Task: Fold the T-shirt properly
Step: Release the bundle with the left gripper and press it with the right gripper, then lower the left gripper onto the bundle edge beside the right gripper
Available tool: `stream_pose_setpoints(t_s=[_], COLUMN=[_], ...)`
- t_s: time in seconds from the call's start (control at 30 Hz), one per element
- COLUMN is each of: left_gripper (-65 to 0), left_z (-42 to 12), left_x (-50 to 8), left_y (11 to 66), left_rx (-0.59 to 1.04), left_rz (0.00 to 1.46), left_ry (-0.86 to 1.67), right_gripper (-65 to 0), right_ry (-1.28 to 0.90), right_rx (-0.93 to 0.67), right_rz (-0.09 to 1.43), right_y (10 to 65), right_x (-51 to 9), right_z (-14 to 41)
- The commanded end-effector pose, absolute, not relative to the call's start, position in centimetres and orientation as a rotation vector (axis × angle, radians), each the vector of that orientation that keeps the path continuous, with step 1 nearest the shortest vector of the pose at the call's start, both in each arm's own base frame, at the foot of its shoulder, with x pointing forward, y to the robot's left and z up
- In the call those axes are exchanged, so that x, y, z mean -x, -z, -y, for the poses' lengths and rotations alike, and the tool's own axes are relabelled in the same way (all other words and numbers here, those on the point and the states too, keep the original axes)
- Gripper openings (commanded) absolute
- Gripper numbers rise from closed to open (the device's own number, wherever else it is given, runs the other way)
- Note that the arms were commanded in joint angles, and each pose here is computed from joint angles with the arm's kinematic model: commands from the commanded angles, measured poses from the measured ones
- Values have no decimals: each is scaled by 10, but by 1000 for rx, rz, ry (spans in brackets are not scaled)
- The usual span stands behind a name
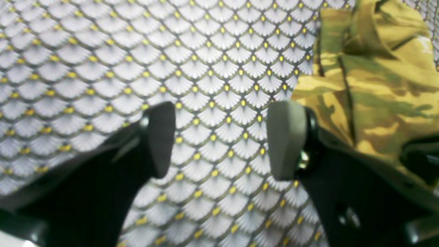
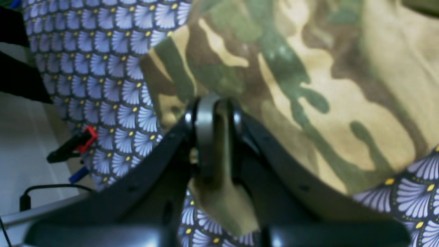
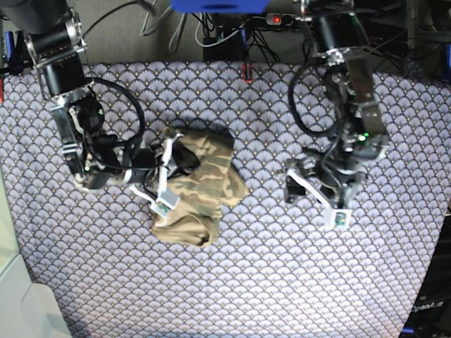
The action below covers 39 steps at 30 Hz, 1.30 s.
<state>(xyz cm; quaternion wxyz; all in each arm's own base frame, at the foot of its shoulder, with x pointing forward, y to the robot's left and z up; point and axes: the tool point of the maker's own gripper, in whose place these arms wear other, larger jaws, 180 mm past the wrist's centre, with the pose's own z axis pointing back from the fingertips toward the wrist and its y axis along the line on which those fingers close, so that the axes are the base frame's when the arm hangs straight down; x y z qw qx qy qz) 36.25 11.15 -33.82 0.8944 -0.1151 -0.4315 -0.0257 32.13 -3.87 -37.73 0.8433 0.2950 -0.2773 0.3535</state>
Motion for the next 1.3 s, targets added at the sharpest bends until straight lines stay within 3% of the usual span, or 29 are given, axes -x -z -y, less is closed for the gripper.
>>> stream_pose_setpoints(t_s=[0.0,0.23,0.37,0.43,0.57,0.67,0.87,1.27], left_gripper=[-240,-239,-254,-356,-650,-620,-643,-643], left_z=[-102,-31,-24,-24,-25,-33,-38,-20], left_x=[-373,-376,-376,-375,-379,-390,-406,-410], left_y=[329,350,358,361,357,351,347,392], left_rx=[273,391,405,406,404,375,349,379], left_rz=[940,924,910,901,913,926,924,815], left_ry=[56,179,183,181,183,111,9,-13], right_gripper=[-592,-592,-592,-592,-592,-592,-592,-592], right_ry=[-754,-752,-752,-752,-752,-752,-752,-754], right_rx=[-623,-623,-623,-625,-625,-625,-625,-617], right_rz=[623,616,615,615,615,615,615,619], right_y=[365,368,368,368,368,368,368,367], right_x=[-330,-328,-328,-328,-328,-328,-328,-330], right_z=[41,42,42,41,41,41,41,44])
